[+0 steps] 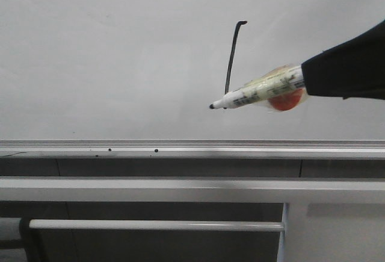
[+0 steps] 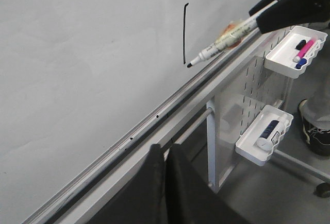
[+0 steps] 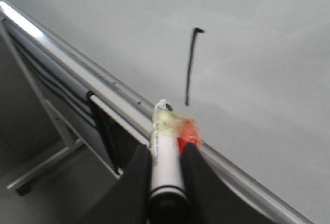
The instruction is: Write number 1 on whiteboard
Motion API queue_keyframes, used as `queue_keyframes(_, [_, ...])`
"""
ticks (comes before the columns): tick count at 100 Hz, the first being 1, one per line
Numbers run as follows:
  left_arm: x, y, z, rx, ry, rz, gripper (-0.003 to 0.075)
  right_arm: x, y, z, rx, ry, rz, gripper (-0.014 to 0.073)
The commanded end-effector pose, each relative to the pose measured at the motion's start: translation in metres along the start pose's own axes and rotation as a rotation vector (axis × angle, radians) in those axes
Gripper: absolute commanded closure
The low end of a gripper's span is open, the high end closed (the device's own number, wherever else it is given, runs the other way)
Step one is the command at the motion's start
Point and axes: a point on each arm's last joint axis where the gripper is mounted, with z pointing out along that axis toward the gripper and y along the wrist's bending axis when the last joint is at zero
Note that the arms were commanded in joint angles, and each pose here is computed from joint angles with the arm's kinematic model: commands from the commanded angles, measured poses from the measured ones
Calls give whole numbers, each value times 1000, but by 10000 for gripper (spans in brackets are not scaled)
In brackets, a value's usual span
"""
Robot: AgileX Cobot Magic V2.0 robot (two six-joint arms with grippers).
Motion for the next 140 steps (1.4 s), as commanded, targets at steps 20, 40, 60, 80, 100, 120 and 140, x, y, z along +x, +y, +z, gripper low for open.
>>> queue_keyframes(20, [-15, -1, -3, 24, -101, -6, 740, -10, 20, -6, -138, -4, -40, 658])
queue_keyframes(40, [-16, -1, -3, 25, -105, 5, 739, -17, 23, -7, -166, 28, -30, 658])
queue_keyframes(60, [-17, -2, -3, 33, -119, 21, 601, -37, 27, 0, -195, 55, -34, 658])
queue_keyframes(80, [-16, -4, 0, 47, -97, 71, 384, -49, 30, 13, -209, 92, -37, 658])
queue_keyframes(100, [-9, -13, 27, 105, 34, 174, 384, -58, 30, 17, -207, 87, -35, 658])
queue_keyframes(120, [-15, -20, 48, 129, 4, 209, 384, -53, 20, 17, -177, 146, -4, 658])
queue_keyframes(140, [-14, -22, 61, 133, 16, 275, 384, -52, 20, 17, -182, 172, 13, 658])
